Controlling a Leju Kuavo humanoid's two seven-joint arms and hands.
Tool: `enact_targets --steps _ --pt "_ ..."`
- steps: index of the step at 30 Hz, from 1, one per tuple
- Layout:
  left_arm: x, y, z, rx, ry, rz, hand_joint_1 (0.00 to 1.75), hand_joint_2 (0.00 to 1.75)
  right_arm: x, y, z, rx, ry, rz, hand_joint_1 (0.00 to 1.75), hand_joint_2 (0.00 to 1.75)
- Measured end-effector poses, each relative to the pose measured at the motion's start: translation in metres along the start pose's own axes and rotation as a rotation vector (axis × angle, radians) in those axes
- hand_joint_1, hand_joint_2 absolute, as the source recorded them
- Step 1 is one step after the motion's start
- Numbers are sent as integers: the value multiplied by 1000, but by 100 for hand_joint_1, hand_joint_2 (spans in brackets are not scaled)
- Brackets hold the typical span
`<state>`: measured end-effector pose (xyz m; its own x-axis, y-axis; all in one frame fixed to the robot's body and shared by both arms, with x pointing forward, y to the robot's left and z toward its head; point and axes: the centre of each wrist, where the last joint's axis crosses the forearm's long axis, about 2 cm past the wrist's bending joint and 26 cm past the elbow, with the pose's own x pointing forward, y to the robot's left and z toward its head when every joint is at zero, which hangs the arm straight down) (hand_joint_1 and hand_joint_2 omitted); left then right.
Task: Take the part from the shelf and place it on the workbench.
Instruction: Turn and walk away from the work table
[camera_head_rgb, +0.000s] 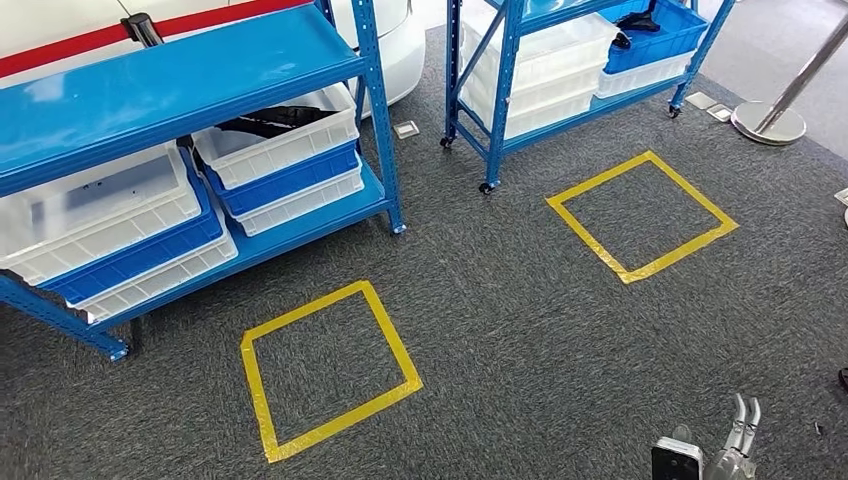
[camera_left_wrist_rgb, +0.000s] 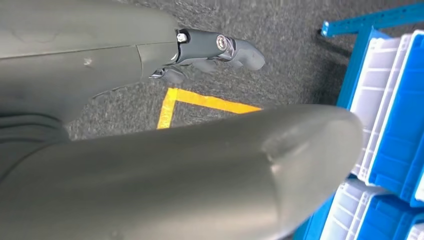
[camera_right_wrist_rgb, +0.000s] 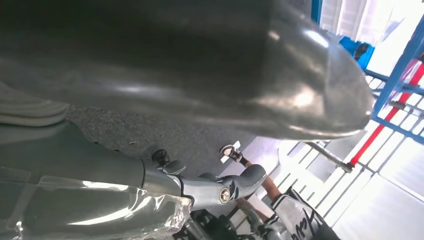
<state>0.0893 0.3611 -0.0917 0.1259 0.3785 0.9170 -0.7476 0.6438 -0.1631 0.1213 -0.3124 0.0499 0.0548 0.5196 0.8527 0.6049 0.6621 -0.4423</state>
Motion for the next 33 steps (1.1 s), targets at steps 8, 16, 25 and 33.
enact_targets --steps 8,16,25,33 --pt "1 3 -1 4 -5 1 0 0 2 5 0 12 -6 1 0 0" --pt "0 2 1 9 -3 7 0 0 3 7 -2 35 -25 28 0 0" --pt "-1 2 3 13 1 10 0 0 2 7 -1 40 -24 39 0 0" --pt "-4 5 10 37 1 19 0 0 8 19 -1 87 -53 53 0 0"
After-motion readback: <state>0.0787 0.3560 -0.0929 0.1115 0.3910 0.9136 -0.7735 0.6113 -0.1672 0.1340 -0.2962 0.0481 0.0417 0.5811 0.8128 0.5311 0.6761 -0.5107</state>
